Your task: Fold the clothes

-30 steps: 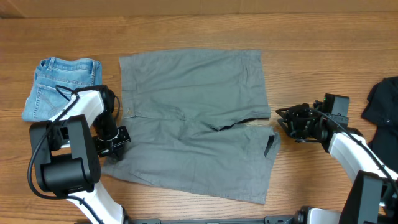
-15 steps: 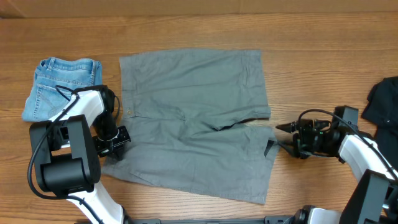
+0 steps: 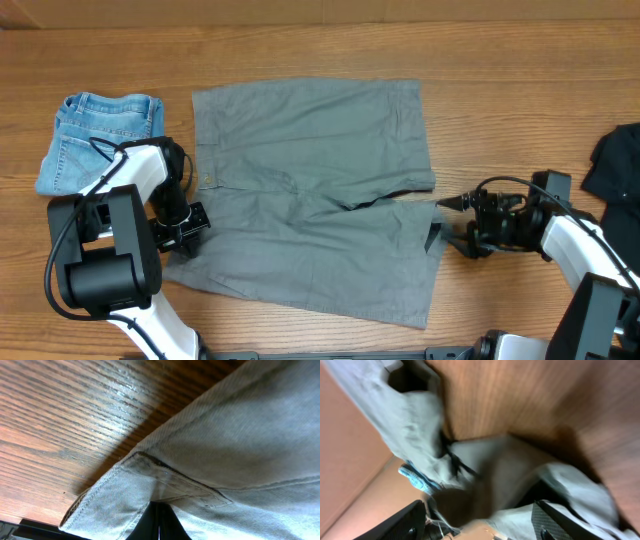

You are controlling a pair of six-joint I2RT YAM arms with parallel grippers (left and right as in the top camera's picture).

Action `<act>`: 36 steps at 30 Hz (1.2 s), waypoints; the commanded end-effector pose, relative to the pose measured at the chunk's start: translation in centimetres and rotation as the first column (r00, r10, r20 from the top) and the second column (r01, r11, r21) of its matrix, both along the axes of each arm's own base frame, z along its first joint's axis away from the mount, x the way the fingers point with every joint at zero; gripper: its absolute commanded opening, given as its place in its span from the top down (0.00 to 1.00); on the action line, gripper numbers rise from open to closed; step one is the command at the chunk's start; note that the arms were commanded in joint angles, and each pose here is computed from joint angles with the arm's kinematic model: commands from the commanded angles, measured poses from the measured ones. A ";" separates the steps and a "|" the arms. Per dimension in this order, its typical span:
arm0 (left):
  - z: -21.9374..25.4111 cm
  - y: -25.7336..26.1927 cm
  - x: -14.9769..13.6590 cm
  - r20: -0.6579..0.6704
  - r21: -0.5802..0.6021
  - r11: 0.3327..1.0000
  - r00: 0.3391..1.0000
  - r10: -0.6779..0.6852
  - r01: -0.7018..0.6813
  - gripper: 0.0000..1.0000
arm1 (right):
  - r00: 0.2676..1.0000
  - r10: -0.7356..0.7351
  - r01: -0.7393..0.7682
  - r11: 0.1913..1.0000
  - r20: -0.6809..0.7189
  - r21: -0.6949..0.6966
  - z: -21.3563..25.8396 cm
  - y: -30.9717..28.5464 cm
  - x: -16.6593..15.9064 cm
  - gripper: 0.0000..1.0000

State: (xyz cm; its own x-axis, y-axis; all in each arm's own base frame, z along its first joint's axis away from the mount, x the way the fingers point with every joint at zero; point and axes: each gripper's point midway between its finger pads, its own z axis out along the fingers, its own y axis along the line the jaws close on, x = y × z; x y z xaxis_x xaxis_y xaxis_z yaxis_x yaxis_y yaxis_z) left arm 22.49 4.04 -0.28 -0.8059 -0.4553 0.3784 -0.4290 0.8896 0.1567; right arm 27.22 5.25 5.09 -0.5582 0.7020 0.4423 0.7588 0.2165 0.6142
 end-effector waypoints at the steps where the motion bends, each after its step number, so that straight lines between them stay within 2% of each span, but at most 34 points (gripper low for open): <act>1: -0.8 1.2 1.3 0.046 0.053 0.998 0.998 -0.041 0.039 0.95 | 0.998 -0.056 0.057 0.998 -0.040 0.032 0.4 0.9 1.0 0.27; 4: -0.7 1.2 1.2 0.045 0.053 0.998 0.998 -0.041 0.039 0.96 | 0.998 -0.053 0.053 0.998 -0.026 0.016 0.4 1.9 1.9 0.28; 7: -0.7 1.2 1.2 0.044 0.053 0.998 0.998 -0.041 0.039 0.96 | 0.998 -0.048 0.045 0.997 -0.051 -0.060 -0.6 2.5 1.7 0.32; 12: -0.7 1.2 1.1 0.039 0.052 0.998 0.998 -0.041 0.039 0.96 | 0.997 -0.053 0.044 0.988 -0.058 -0.147 -1.5 2.2 1.7 0.59; 14: -0.7 1.2 1.1 0.039 0.052 0.998 0.998 -0.041 0.039 0.96 | 0.996 -0.078 0.066 0.976 -0.050 -0.207 -2.0 1.1 1.9 0.62; 16: -0.7 1.2 1.1 0.039 0.052 0.998 0.998 -0.041 0.039 0.96 | 0.996 -0.087 0.080 0.962 -0.016 -0.261 -2.3 0.3 2.6 0.62; 20: -0.7 1.2 1.1 0.039 0.052 0.998 0.998 -0.041 0.039 0.96 | 0.990 -0.021 0.064 0.948 0.139 -0.311 -1.3 -0.3 5.0 0.59; 26: -0.7 1.2 1.2 0.042 0.053 0.998 0.998 -0.042 0.039 0.96 | 0.976 -0.017 0.085 0.945 0.215 -0.315 -0.5 -0.4 6.4 0.38; 28: -0.7 1.2 1.2 0.041 0.053 0.998 0.998 -0.042 0.039 0.96 | 0.975 -0.019 0.092 0.941 0.222 -0.325 -0.5 -0.6 6.6 0.34; 33: -0.7 1.2 1.1 0.040 0.051 0.998 0.998 -0.046 0.044 0.96 | 0.972 0.036 0.062 0.915 0.232 -0.400 -1.0 -1.3 6.4 0.32; 36: -0.7 1.2 1.2 0.041 0.048 0.998 0.998 -0.051 0.049 0.96 | 0.951 0.145 -0.017 0.906 0.273 -0.423 -0.8 -0.8 6.3 0.34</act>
